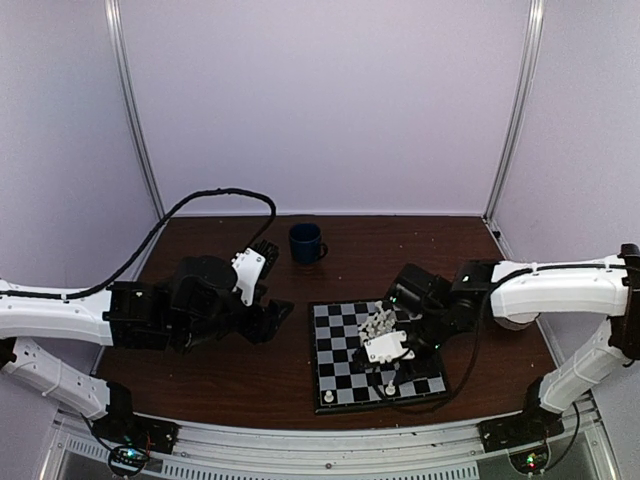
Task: Set up the chess pieces on the board
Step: Place the king at e1, then pick up the pawn from the chessboard.
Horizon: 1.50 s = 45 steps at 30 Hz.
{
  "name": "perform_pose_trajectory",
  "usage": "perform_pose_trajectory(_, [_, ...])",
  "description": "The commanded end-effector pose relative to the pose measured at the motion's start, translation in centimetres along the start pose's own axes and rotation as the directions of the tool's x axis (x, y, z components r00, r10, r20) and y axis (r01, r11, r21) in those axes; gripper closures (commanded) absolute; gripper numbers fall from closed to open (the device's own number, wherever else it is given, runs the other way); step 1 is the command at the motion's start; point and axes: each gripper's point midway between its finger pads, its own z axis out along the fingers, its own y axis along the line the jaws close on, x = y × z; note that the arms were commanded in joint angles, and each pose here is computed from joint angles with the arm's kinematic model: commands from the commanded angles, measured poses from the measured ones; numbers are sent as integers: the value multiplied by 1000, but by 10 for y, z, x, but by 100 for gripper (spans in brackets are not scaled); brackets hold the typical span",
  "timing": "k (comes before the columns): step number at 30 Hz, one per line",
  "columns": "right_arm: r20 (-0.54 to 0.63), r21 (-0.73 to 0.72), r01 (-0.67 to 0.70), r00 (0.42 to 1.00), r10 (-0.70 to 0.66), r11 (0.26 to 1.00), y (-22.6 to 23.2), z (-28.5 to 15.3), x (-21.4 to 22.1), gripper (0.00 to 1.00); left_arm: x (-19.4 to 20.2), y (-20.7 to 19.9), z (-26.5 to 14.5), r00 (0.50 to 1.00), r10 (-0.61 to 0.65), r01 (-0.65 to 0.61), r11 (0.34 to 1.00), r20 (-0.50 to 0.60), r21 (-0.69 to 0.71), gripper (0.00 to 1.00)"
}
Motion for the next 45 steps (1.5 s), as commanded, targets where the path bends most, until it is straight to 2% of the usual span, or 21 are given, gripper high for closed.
perform_pose_trajectory(1, [185,89,-126,977,108,988,-38,-81,-15,53,-5,-6,5,1000,-1,1,1000,-6,1,36])
perform_pose_trajectory(5, [296,127,-282,926,235,951,-78,-112,5,56,-5,-15,21,995,53,-55,998,-89,-21,36])
perform_pose_trajectory(10, [359,96,-469,839,409,878,-116,-111,35,63,-3,-36,56,965,106,-112,994,-240,-10,37])
perform_pose_trajectory(14, [395,63,-535,788,472,842,-125,-102,45,64,8,-49,93,899,81,-76,997,-430,29,43])
perform_pose_trajectory(16, [409,72,-552,776,480,831,-127,-96,49,64,15,-58,111,872,82,-70,997,-482,44,44])
perform_pose_trajectory(18, [417,75,-573,762,496,816,-129,-89,52,62,12,-67,122,868,70,-51,997,-492,53,44])
perform_pose_trajectory(23, [362,43,-590,761,538,806,-135,-68,57,53,10,-56,141,859,-109,117,993,-500,-15,43])
perform_pose_trajectory(29, [279,21,-623,755,594,782,-149,-42,64,58,16,-43,160,841,-264,309,951,-472,21,43])
perform_pose_trajectory(32, [275,2,-628,749,603,778,-149,-38,60,59,16,-42,165,831,-275,333,942,-485,36,44])
perform_pose_trajectory(35, [265,8,-595,777,572,804,-138,-32,55,57,20,-40,163,828,-268,322,946,-493,26,45])
perform_pose_trajectory(38, [230,45,-570,805,547,820,-133,-25,58,57,26,-39,158,820,-271,327,945,-504,25,45])
perform_pose_trajectory(45, [115,90,-526,849,516,845,-131,-3,66,62,39,-33,141,810,-293,349,937,-508,17,45])
